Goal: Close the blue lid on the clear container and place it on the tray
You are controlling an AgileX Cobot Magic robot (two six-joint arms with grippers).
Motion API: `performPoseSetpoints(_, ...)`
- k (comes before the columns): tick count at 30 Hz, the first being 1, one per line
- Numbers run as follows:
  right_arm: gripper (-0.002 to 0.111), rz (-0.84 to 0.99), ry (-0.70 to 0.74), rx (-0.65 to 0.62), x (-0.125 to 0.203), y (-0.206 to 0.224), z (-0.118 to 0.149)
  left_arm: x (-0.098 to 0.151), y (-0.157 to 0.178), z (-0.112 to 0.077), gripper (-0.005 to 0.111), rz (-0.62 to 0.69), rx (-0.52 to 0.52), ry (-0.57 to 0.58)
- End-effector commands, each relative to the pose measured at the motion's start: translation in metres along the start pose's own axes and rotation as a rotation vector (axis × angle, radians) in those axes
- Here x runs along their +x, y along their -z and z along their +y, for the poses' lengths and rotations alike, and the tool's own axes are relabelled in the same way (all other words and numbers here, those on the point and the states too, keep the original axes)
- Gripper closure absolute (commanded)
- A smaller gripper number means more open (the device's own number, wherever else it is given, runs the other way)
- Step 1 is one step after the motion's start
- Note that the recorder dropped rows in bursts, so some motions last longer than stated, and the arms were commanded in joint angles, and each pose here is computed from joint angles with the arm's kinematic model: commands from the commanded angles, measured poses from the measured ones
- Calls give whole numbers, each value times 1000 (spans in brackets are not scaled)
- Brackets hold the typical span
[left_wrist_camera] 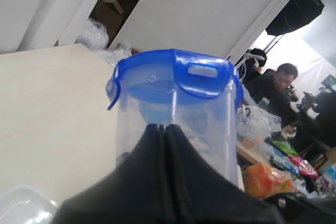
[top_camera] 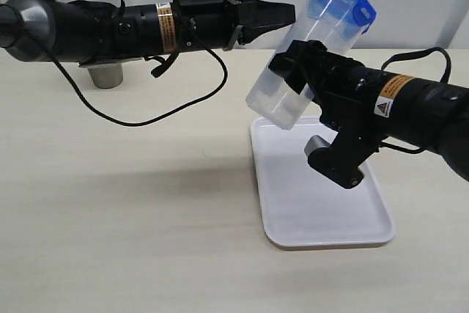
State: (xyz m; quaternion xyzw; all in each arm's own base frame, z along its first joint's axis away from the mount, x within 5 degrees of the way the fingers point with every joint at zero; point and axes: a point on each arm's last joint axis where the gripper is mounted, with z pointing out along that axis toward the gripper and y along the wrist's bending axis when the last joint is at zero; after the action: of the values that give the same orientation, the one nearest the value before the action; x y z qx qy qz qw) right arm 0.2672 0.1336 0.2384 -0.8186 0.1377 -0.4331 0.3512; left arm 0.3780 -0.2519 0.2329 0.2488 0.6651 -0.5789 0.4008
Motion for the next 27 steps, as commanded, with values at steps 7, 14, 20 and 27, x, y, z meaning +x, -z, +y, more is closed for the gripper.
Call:
performPoseSetpoints(7, 104, 27, -31, 13, 3, 1, -2, 9, -1, 2, 107, 99, -26, -55)
performPoseSetpoints(14, 104, 25, -33, 10, 3, 1, -2, 11, -1, 1, 107, 131, -15, -61)
performPoseSetpoints(20, 104, 4, 55, 19, 1, 1, -3, 17, 0, -2, 107, 193, 21, -103)
performPoseSetpoints(27, 104, -149, 533, -112, -5, 2, 14, 19, 0, -3, 107, 204, 41, -127)
